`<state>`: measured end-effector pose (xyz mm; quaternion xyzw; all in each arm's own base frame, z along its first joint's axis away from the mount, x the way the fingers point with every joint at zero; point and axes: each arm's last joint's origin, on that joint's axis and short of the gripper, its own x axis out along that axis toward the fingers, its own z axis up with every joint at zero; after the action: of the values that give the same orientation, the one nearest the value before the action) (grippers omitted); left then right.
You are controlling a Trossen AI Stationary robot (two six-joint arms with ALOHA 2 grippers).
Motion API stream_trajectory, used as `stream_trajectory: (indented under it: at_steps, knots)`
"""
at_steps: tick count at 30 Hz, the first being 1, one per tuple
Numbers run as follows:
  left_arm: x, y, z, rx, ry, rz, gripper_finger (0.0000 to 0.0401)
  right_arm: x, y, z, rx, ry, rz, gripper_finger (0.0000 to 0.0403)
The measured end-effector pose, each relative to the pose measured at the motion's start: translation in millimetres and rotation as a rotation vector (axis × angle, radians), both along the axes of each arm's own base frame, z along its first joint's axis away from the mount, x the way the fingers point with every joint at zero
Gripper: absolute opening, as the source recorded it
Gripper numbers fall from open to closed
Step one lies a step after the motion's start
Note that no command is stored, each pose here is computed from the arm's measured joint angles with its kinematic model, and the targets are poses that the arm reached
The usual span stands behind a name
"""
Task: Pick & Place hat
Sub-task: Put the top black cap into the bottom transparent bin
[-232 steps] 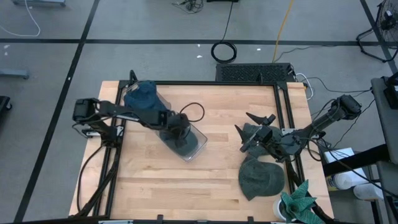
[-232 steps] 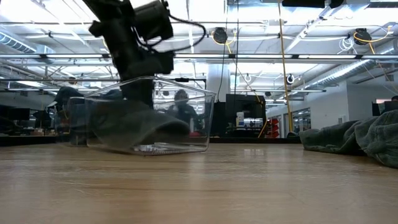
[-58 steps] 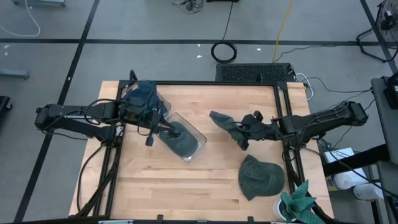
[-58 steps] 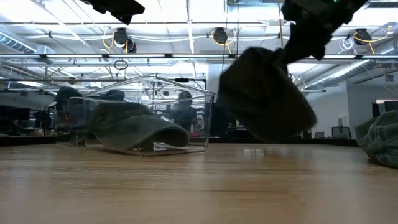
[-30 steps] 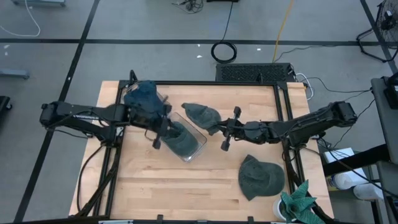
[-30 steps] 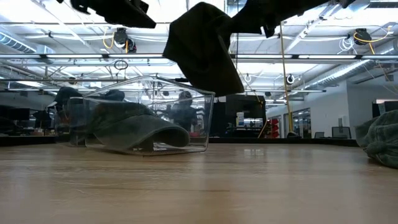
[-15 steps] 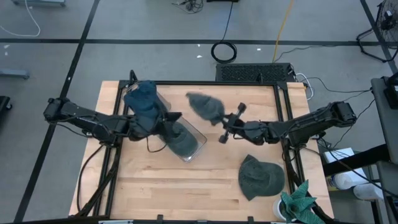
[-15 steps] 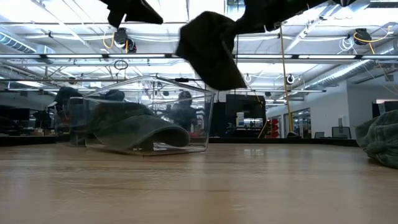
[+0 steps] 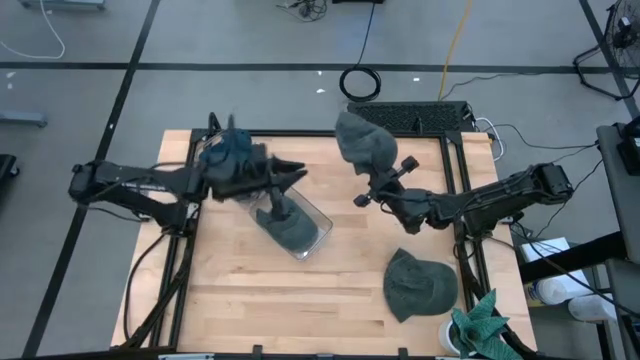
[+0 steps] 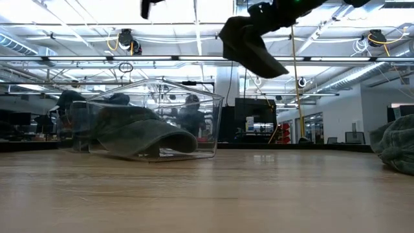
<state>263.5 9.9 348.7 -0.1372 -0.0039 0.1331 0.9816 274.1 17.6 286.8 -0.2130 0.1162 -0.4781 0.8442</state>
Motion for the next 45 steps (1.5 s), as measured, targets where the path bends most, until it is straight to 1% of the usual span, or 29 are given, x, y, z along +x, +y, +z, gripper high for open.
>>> stream_trajectory:
  at_steps: [2,3,5,6,9,13,19,22,28,30,34,37,41,45]
  knots:
    - [11,10,-3,-0.122,-0.007,-0.075,0.0144,0,0,4,-0.010,-0.021,-0.013,0.0000]
    - [18,14,-8,-0.173,0.003,-0.090,0.0161,-1,0,6,-0.013,-0.029,-0.013,0.0000]
    - [30,20,-15,-0.252,0.001,-0.078,0.0192,2,0,4,-0.023,-0.022,-0.001,0.0000]
    - [36,23,-17,-0.279,-0.021,-0.072,0.0206,4,1,2,-0.032,-0.006,0.007,0.0000]
    - [50,31,-24,-0.316,-0.083,-0.059,0.0239,8,2,-2,-0.053,0.023,0.011,0.0000]
    - [61,39,-31,-0.348,-0.145,-0.050,0.0264,12,2,-6,-0.074,0.050,0.009,0.0000]
    - [67,46,-42,-0.393,-0.121,-0.017,0.0271,12,2,-5,-0.072,0.040,0.006,0.0000]
    - [66,47,-40,-0.395,-0.133,0.003,0.0271,12,2,-4,-0.071,0.032,0.009,0.0000]
    - [65,50,-39,-0.390,-0.167,0.090,0.0271,12,3,-2,-0.066,0.005,0.012,0.0000]
    - [65,51,-39,-0.414,-0.182,0.114,0.0271,12,3,-2,-0.067,0.005,0.017,0.0000]
    - [64,56,-39,-0.480,-0.210,0.133,0.0271,14,4,-2,-0.076,0.004,0.075,0.0000]
    - [64,59,-39,-0.495,-0.214,0.126,0.0271,15,5,-3,-0.085,0.015,0.118,0.0000]
    - [64,59,-38,-0.522,-0.216,0.087,0.0271,16,6,-4,-0.093,0.021,0.166,0.0000]
    - [64,59,-38,-0.522,-0.217,0.086,0.0271,16,5,-4,-0.093,0.020,0.168,0.0000]
